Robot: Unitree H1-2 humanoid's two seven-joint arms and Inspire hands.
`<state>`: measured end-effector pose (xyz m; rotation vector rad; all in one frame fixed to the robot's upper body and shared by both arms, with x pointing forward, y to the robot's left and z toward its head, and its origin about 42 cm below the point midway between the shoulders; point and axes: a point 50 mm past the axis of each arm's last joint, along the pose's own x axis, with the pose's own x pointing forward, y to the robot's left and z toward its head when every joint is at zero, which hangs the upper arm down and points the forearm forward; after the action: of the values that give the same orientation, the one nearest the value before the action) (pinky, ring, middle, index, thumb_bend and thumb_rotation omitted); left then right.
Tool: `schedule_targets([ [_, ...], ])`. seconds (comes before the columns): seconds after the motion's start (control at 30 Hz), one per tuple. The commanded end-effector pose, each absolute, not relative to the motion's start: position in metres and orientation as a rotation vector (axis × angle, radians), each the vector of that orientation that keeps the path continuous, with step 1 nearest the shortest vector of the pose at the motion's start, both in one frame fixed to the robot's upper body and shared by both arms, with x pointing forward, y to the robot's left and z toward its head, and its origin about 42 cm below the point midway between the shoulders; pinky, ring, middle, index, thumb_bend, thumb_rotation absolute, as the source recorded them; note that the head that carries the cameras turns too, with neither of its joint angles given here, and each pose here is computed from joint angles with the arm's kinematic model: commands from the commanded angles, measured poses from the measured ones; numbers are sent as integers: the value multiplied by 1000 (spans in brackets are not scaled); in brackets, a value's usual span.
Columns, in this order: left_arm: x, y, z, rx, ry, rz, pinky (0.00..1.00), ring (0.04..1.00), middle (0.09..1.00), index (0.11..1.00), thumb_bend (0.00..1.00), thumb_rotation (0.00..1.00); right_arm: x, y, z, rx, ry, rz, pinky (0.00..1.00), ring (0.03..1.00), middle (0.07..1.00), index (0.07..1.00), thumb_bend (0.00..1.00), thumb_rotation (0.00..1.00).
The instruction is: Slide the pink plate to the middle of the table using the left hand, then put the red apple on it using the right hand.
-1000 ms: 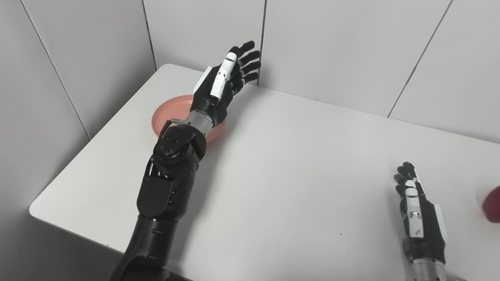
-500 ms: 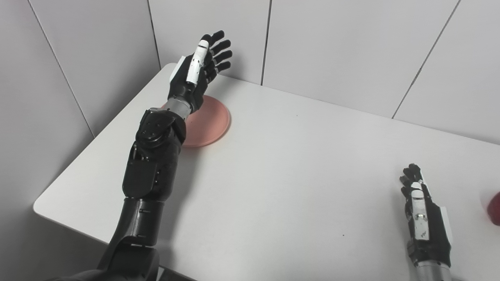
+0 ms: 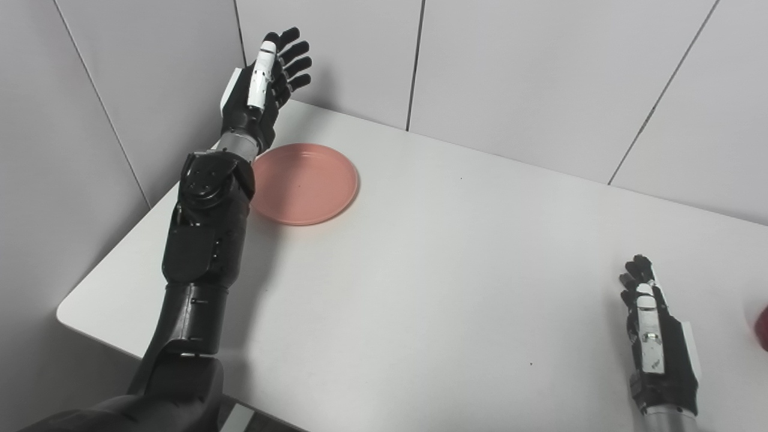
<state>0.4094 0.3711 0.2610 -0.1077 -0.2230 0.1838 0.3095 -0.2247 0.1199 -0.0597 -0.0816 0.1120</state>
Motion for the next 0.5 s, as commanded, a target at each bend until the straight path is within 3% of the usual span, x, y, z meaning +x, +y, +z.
schedule_targets([
  [0.0, 417, 385, 295, -97, -334, 198, 863, 868, 865, 837, 382, 1000, 311, -230, 123, -61, -119, 111, 999, 965, 957, 955, 41, 1000],
  [0.47, 415, 429, 285, -76, -307, 277, 882, 880, 877, 862, 374, 1000, 312, -232, 122, -64, -114, 108, 1000, 967, 960, 954, 27, 1000],
])
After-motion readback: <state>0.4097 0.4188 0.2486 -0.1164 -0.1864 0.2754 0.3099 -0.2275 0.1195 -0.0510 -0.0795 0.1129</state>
